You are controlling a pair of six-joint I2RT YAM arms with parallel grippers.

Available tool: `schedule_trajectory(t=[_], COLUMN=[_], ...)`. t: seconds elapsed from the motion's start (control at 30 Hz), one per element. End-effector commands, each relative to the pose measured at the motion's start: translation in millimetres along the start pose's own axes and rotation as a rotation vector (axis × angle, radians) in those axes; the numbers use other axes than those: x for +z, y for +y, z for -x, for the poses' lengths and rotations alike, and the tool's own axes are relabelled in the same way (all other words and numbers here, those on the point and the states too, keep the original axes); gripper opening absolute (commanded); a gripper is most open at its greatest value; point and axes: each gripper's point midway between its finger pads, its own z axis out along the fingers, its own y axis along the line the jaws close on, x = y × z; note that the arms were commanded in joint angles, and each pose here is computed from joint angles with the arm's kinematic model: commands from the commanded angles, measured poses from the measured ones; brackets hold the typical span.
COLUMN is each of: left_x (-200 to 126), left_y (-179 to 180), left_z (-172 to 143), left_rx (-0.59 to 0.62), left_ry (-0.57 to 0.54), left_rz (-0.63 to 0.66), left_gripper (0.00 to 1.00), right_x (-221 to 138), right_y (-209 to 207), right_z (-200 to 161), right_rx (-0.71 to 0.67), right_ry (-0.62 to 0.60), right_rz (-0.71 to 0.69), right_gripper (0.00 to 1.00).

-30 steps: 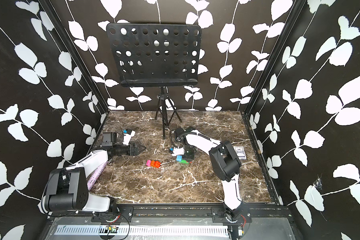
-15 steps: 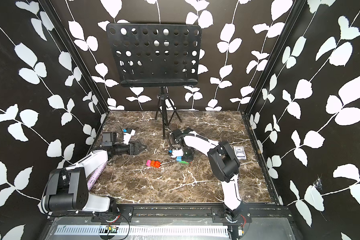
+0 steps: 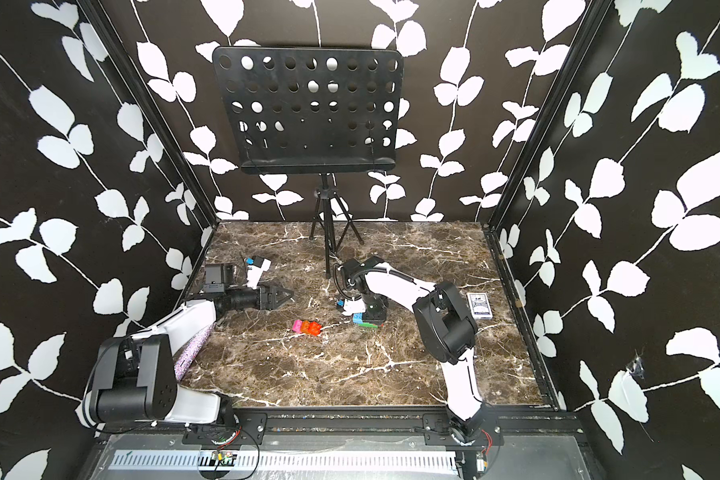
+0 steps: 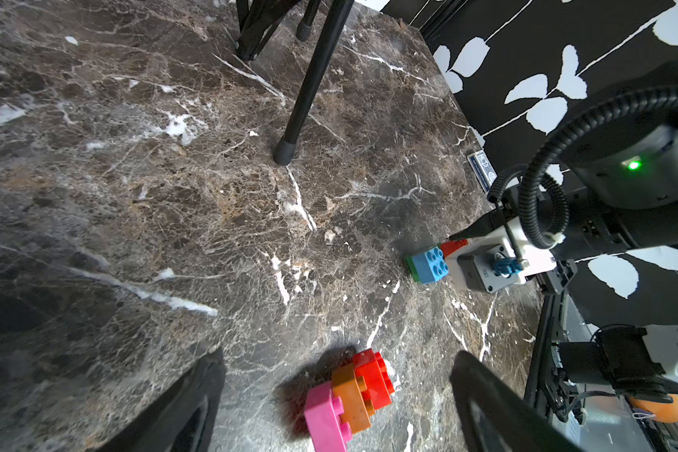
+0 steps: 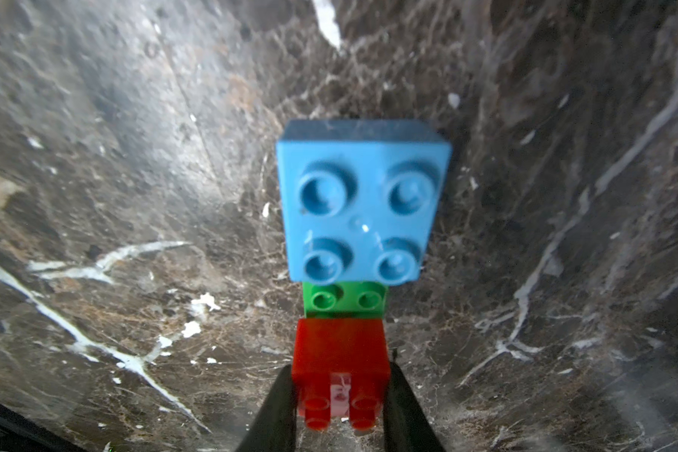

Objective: Assemble the letter y with lego
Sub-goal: Assemble the lego brick with the lego brick.

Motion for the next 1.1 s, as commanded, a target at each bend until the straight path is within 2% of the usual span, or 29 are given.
schedule_trajectory(t=[0.0, 0.2, 0.53, 0.8, 1.07], left_x=[0, 0, -1, -1, 0], left_y=[-1, 0, 0, 1, 1], left_z=[-1, -2, -2, -2, -2], left_rx=[-0.002, -0.001, 0.004, 0.005, 0.000], left_ry=[-0.002, -0.001, 0.000, 0.001, 0.002], left_rz=[-0.011, -0.006, -0.005, 0.001, -0.001], left_gripper=[0.92, 0.92, 0.92, 0.92, 0.92], right_x=[22, 23, 42, 32, 29], right_y=[24, 25, 28, 22, 29], right_z=[-20, -13, -11, 7, 8], right_rx=[-0.010, -0.009, -0.209, -0.231, -0.259], right_ry=[0.119, 0.104, 0.167, 0.132, 0.165], right_rz=[0.107, 0.133, 0.138, 0.093, 0.057], right_gripper=[0.15, 0.14, 0.11, 0.10, 0.10])
